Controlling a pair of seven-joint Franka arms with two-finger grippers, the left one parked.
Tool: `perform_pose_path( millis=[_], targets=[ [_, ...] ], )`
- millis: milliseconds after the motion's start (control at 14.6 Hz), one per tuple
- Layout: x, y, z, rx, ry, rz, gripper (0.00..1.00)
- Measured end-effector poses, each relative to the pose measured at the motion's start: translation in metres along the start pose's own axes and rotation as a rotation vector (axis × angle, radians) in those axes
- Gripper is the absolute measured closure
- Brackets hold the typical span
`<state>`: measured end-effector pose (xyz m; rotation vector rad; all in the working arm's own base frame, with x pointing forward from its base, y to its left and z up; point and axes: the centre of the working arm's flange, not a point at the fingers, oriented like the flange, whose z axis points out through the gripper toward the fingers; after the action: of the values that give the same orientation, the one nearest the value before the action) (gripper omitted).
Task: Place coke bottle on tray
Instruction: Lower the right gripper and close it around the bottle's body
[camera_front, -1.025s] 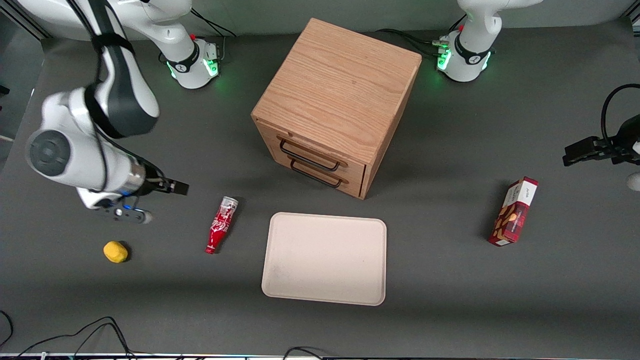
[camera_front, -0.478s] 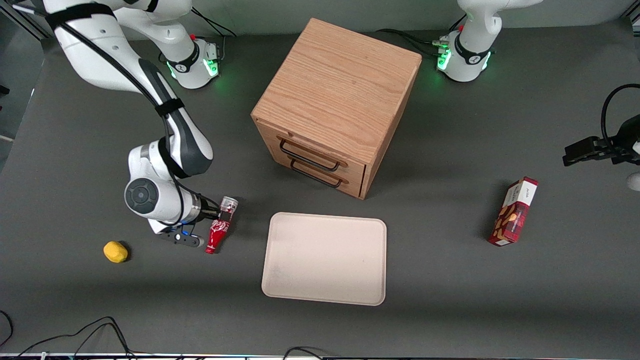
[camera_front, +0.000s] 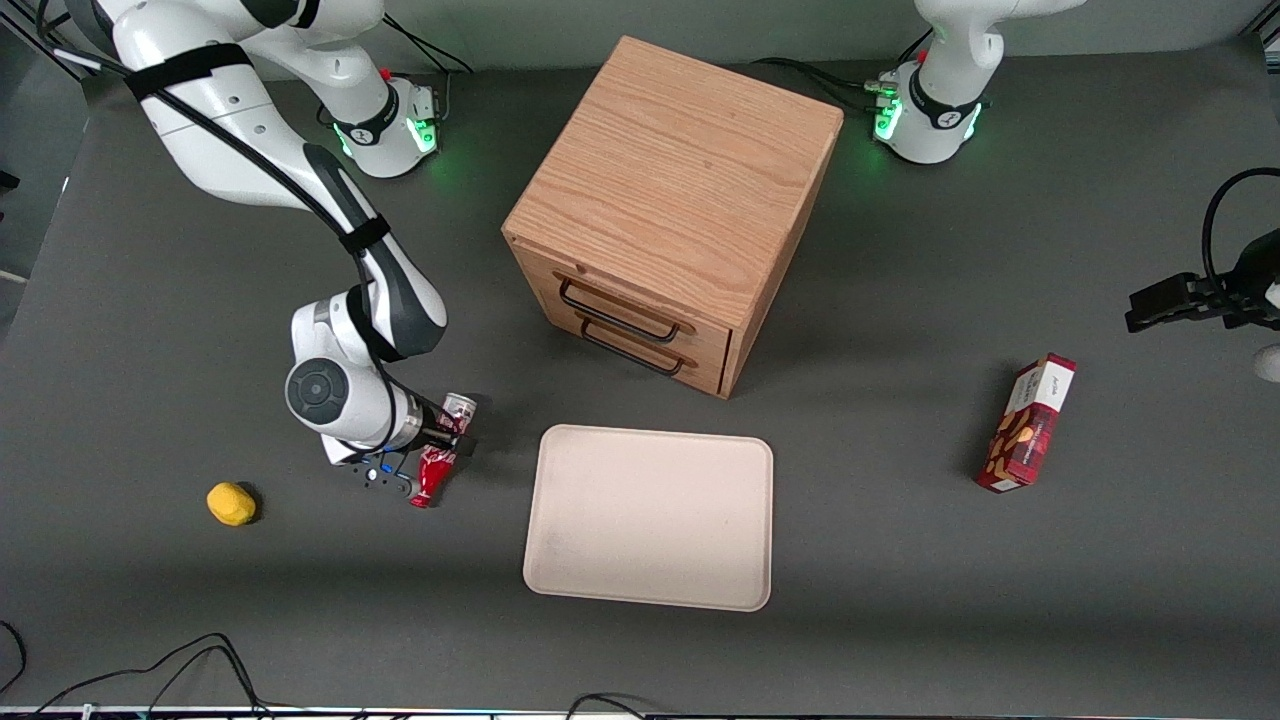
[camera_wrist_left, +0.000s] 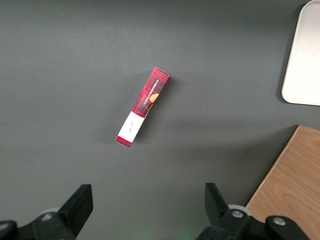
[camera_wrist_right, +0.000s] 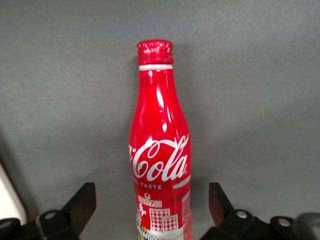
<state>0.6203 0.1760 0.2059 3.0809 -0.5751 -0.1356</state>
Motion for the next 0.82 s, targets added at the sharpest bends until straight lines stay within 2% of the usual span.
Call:
perform_pose_path(
  millis=[342, 820],
  targets=[
    [-0.005, -0.006, 0.023, -0.015, 0.002, -0.02, 0.0],
    [-0.005, -0.006, 0.024, -0.017, 0.002, -0.021, 0.0]
  ],
)
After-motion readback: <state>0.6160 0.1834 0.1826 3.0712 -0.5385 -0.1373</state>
